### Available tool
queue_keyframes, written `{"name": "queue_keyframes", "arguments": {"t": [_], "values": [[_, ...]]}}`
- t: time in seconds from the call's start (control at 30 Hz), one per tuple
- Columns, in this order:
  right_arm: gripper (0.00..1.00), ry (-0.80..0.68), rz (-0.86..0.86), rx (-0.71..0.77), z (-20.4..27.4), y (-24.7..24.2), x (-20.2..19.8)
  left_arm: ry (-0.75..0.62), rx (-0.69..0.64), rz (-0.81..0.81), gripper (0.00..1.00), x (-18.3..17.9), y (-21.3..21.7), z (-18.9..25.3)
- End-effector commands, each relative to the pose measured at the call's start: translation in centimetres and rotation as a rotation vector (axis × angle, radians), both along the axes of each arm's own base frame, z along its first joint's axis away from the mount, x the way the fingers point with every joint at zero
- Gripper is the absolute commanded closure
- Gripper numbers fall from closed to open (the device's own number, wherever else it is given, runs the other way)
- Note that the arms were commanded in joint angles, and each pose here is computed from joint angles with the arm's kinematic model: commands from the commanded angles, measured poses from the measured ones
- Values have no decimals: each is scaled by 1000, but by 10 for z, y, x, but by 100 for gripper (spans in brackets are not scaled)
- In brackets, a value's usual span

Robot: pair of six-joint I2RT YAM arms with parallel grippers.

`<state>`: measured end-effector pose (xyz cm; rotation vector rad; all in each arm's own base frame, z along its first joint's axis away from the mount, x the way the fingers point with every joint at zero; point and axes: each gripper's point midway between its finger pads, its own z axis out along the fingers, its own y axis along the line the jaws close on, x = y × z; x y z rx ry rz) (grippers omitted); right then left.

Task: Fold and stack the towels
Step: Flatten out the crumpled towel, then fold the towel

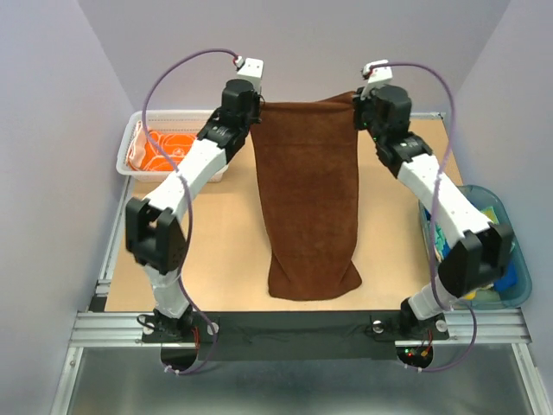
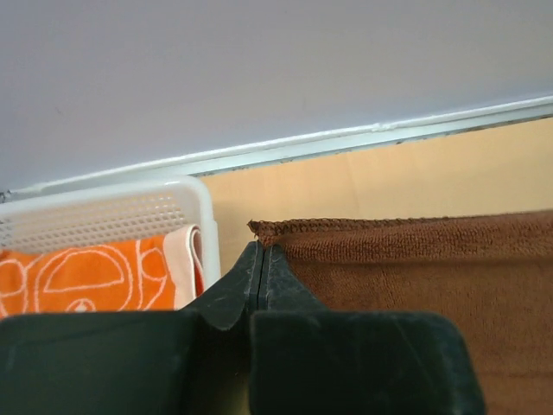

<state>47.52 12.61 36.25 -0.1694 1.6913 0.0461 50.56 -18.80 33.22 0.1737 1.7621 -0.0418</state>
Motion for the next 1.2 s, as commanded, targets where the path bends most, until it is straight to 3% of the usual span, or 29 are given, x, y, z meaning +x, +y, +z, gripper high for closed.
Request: {"name": "queue_keyframes", "arguments": {"t": [0.0,0.17,0.37,0.6,1.17], "values": [[99,-179,-99,-13,29,-21,32,-158,-56,102,100,35,21,63],[99,-160,-59,-69,-21,-13,68,-81,-36,91,100,72,14,11],[99,-120,-40,-114,-65,-13,78,-37,-28,43,100,76,11,-18],[99,-35,-13,-131,-109,-15,63,37,-28,-86,100,56,-7,-49],[99,105,-60,-85,-144,-37,4,211,-87,-142,100,-10,-2,-100]]}}
